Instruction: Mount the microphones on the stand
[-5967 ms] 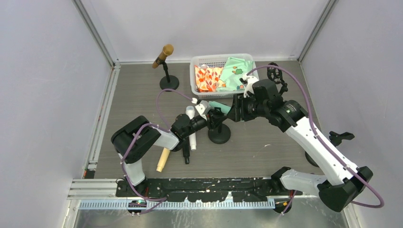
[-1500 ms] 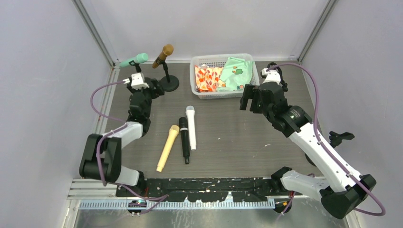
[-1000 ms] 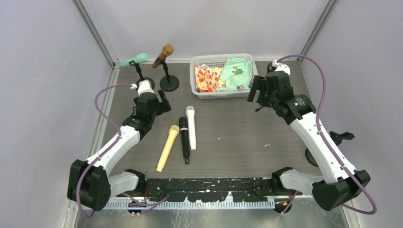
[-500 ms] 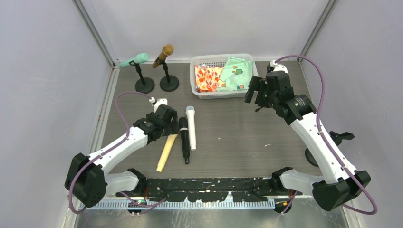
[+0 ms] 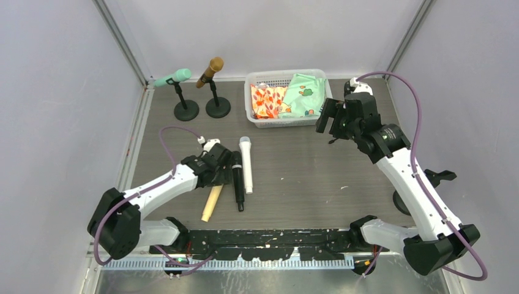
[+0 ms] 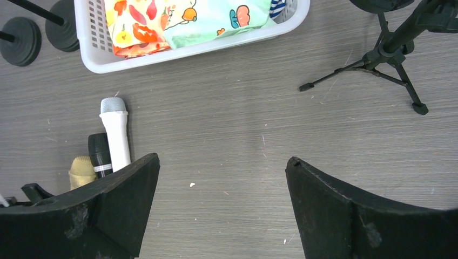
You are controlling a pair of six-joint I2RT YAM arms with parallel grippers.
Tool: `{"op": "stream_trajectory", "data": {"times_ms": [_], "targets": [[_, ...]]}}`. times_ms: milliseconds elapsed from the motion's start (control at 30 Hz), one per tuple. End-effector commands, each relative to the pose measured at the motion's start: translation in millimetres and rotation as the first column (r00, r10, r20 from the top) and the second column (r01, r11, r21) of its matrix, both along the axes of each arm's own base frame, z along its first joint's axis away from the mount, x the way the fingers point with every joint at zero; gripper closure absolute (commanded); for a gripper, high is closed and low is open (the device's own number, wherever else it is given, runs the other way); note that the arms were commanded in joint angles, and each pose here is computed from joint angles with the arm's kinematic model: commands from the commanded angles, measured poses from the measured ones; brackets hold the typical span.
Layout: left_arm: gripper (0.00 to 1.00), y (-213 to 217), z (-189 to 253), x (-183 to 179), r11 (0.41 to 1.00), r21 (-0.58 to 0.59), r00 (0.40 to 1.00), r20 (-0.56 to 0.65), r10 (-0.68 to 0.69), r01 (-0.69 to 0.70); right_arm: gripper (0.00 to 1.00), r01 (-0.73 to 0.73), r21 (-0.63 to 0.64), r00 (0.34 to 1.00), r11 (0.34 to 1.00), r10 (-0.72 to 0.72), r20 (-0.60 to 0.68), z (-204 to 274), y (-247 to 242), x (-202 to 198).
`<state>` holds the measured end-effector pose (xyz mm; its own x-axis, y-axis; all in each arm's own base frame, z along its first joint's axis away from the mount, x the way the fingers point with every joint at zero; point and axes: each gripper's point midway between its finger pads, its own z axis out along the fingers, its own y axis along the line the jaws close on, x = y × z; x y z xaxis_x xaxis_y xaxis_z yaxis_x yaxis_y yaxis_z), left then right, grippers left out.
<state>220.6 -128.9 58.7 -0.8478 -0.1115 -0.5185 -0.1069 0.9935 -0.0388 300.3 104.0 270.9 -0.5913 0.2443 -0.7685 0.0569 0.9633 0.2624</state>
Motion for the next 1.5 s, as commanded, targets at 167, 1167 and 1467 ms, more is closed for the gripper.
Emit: {"op": "stream_trajectory", "data": {"times_ms": [167,1167,1467], "targets": [[0.29,-6,-27,-5,1.000,-0.016,0.999,-0.053,0.011,-0.011,0.09,0.075,0.024,0.976,0.997,-0.079,0.203,56,-17,6],[1.00,-32,141,17,0.928,-0.204,0.862,0.472,-0.185,0.311,0.09,-0.078,0.215,0.957,0.974,0.013,0.291,82,19,1],[0.99,-106,253,14,0.665,-0.238,0.549,0.778,-0.306,0.708,0.09,-0.449,0.471,0.869,0.759,0.250,0.426,126,95,-19]]}}
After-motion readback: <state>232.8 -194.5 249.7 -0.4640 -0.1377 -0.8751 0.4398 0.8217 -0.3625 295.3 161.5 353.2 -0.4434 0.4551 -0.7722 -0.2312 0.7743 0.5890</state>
